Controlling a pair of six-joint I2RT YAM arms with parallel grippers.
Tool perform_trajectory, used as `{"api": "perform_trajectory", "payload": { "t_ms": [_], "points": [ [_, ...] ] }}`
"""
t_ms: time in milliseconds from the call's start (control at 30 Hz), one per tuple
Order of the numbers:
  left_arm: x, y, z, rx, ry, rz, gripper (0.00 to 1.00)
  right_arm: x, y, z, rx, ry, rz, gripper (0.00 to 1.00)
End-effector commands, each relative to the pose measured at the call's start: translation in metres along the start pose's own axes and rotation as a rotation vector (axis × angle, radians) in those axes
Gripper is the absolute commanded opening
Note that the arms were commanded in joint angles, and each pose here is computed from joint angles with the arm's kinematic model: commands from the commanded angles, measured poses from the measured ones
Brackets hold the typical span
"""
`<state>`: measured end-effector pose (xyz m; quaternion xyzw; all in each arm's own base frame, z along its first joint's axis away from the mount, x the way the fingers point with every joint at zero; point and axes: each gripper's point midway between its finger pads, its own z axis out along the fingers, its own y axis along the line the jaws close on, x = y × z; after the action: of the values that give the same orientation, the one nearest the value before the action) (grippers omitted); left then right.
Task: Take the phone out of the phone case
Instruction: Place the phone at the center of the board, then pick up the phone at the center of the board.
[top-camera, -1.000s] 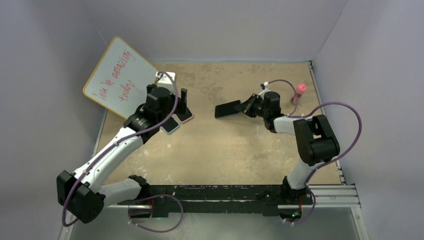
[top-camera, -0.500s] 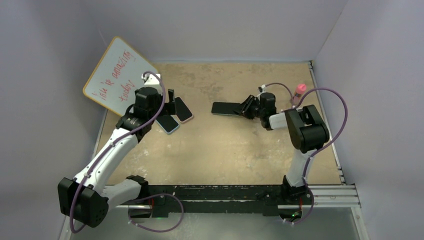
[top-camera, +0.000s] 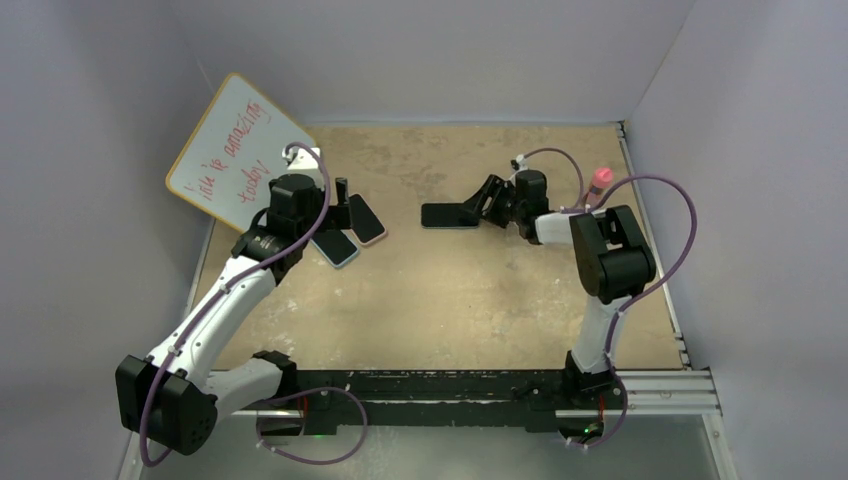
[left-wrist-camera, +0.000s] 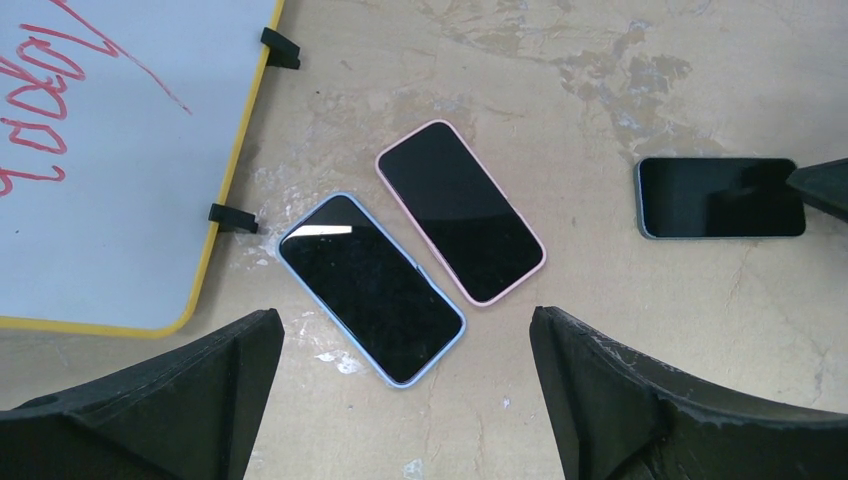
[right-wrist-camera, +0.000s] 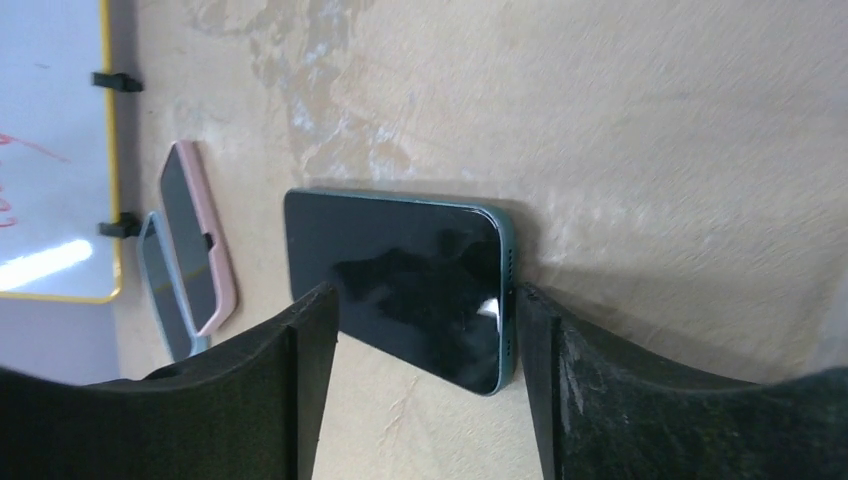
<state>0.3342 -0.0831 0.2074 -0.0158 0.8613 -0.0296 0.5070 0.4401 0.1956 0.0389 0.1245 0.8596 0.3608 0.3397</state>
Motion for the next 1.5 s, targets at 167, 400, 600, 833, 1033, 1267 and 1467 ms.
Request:
{"api": "perform_trajectory", "payload": {
  "t_ms": [167,400,600,833,1033,1267,1467],
  "points": [
    [-0.008,0.007,-0.001,-0.027,-0.027,-0.058,1.0,-0.031,-0.018,-0.023,0.217,-0.073,-0.183,0.77],
    [-0.012,0.013,-0.003,-0.042,-0.034,-0.092,1.0,-0.043,0.018,-0.094,0.165,-0.216,-0.248,0.82],
    [-0.016,0.016,-0.011,-0.045,-0.05,-0.109,1.0,-0.059,0.052,-0.17,0.1,-0.442,-0.301,0.89],
    [-0.002,0.026,-0.018,-0.089,-0.036,-0.162,1.0,-0.06,0.073,-0.229,0.001,-0.648,-0.311,0.99],
    [0.037,0.029,-0.015,-0.123,0.045,-0.282,1.0,-0.059,0.071,-0.268,-0.053,-0.833,-0.243,0.99],
    [0.077,0.033,0.008,-0.231,0.201,-0.339,1.0,-0.043,0.063,-0.286,-0.027,-0.834,-0.246,0.99],
    [0.092,0.032,0.04,-0.305,0.277,-0.347,1.0,-0.026,0.062,-0.283,-0.045,-0.826,-0.258,0.99]
  ]
}}
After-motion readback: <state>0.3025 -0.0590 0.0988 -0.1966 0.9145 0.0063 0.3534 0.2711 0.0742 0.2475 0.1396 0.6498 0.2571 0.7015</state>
